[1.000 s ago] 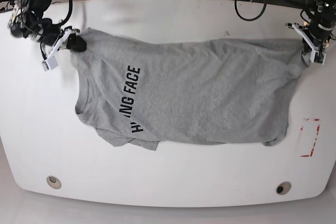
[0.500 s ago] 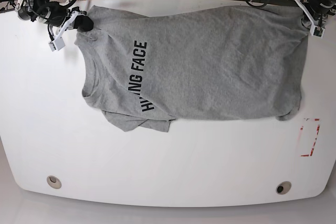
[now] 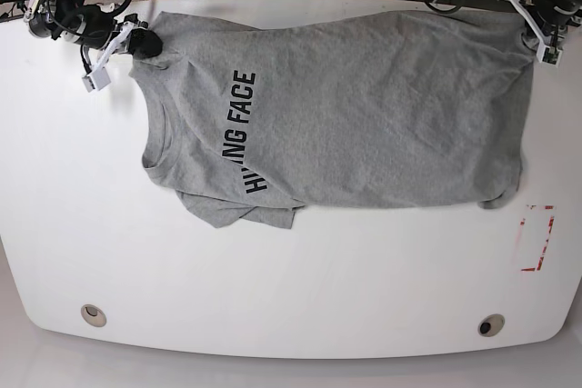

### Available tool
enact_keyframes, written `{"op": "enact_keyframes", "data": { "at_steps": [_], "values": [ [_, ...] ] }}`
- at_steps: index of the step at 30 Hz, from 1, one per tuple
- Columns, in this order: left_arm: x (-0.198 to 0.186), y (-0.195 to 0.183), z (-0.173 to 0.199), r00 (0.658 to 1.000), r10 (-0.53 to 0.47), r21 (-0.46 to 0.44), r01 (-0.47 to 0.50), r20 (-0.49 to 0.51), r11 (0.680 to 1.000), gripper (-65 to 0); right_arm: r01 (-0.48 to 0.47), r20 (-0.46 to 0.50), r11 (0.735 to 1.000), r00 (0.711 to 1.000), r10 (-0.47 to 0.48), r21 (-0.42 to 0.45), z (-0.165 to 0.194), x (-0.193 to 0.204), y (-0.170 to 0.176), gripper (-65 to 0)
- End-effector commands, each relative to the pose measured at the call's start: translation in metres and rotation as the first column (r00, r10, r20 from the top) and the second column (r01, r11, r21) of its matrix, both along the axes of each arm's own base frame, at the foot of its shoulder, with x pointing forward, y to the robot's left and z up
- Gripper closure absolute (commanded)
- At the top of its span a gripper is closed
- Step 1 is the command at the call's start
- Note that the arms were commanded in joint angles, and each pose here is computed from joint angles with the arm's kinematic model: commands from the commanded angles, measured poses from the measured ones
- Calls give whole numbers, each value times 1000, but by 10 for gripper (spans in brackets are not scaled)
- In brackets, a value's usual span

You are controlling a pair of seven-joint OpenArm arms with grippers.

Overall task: Fold the T-shirt properly
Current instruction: 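Lay the shirt flat with both grippers, pulling it smooth, then open both grippers and move the right gripper to the shirt's hem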

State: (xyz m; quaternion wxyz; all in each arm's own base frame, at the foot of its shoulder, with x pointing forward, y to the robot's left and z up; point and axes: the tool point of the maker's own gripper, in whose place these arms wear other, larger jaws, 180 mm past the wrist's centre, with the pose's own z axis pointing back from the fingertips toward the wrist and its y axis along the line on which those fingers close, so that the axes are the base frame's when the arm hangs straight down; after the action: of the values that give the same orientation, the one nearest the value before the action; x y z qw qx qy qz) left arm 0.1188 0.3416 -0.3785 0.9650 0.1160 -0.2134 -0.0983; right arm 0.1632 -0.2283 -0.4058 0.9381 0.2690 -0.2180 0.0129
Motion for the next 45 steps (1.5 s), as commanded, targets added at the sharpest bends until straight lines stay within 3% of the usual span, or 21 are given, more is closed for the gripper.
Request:
{"op": "enact_keyframes", "data": {
  "at_steps": [1,3,4,8,20,26,31,37,45],
  "values": [
    [5,5,9,1000,-13,26,12,17,1000,-124,26,39,999,999,-25,-20,10,4,-13,-257],
    [5,5,9,1000,-13,26,12,17,1000,-226,52,44,998,998,-51,-26,13,2,-21,-342],
    [5,4,8,1000,-14,25,13,17,1000,-308,65,59,997,996,-63,-37,17,3,-26,-400],
    [11,4,11,999,-14,20,13,37,1000,-481,78,118,994,991,-68,-79,34,10,-34,-506],
    [62,12,52,979,-3,70,-11,203,997,-471,51,284,987,959,-5,-154,79,50,-31,-507],
    [86,30,76,962,75,88,-102,262,991,-471,71,383,987,923,-10,-144,102,89,-33,-507],
    [113,47,108,931,89,114,-138,354,984,-471,109,380,985,923,-52,-131,97,125,-43,-507],
    [139,50,136,894,81,119,-147,441,982,-471,116,352,992,932,-88,-58,91,172,-45,-507],
    [160,48,151,882,59,154,-148,468,977,-471,96,374,995,923,-86,-6,97,228,-29,-507]
  ]
}}
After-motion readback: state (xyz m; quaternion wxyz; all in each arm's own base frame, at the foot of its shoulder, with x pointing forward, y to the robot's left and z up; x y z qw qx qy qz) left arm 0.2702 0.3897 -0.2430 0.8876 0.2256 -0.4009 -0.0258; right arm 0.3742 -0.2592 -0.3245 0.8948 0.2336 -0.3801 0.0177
